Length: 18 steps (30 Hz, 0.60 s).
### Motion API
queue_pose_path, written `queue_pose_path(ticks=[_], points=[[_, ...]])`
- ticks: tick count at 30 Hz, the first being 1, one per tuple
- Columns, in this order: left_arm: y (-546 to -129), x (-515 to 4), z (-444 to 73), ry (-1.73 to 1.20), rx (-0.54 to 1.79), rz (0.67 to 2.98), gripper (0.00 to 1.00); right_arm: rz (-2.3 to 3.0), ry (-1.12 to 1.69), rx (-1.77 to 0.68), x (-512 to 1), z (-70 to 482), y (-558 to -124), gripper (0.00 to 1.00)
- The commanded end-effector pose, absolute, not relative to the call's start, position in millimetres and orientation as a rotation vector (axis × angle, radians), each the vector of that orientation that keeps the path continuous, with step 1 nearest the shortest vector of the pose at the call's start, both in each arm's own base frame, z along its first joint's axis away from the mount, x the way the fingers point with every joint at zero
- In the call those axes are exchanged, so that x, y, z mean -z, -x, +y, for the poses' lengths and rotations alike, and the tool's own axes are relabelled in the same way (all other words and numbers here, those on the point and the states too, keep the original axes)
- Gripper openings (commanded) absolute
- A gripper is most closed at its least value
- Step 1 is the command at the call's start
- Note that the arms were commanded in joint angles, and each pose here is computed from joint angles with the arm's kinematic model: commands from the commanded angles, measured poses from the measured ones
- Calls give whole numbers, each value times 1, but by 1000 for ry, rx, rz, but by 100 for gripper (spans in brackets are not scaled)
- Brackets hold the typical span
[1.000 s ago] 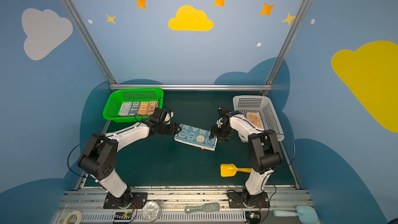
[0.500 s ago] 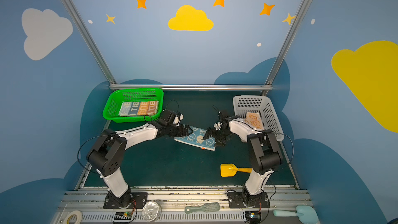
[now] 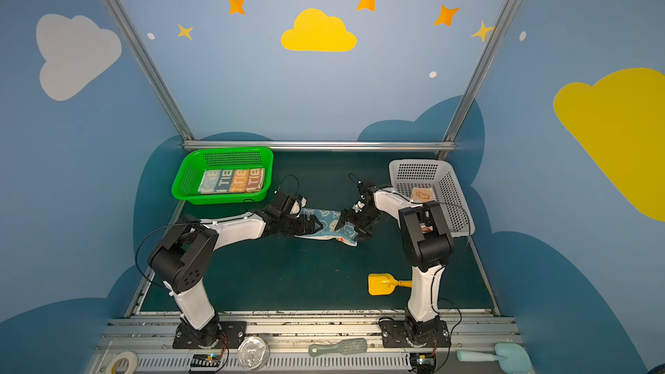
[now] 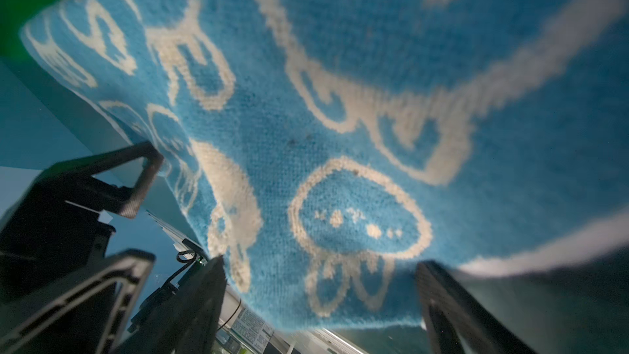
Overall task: Fold and stack the towels
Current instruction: 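Grasp the folded towel's ends with both grippers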
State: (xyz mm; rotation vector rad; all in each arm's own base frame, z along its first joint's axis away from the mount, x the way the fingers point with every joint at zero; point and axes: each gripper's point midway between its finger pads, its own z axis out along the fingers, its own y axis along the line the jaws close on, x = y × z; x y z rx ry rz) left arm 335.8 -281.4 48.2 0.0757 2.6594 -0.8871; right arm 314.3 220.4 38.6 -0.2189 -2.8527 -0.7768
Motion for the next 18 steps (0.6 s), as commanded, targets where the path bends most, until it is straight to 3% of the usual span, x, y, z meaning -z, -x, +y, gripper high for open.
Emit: queue_pose_path(ticks=[1, 9, 18], points=[[-318, -49, -269, -43, 803, 2718, 100, -2925, 147, 648, -22, 208, -326, 88], [-344, -74, -236, -67, 498, 2666, 100, -3060, 67, 685, -83, 194, -334, 92], [-346, -61, -225, -44, 468, 2754, 100, -3062, 88, 503, -67, 167, -345, 92]])
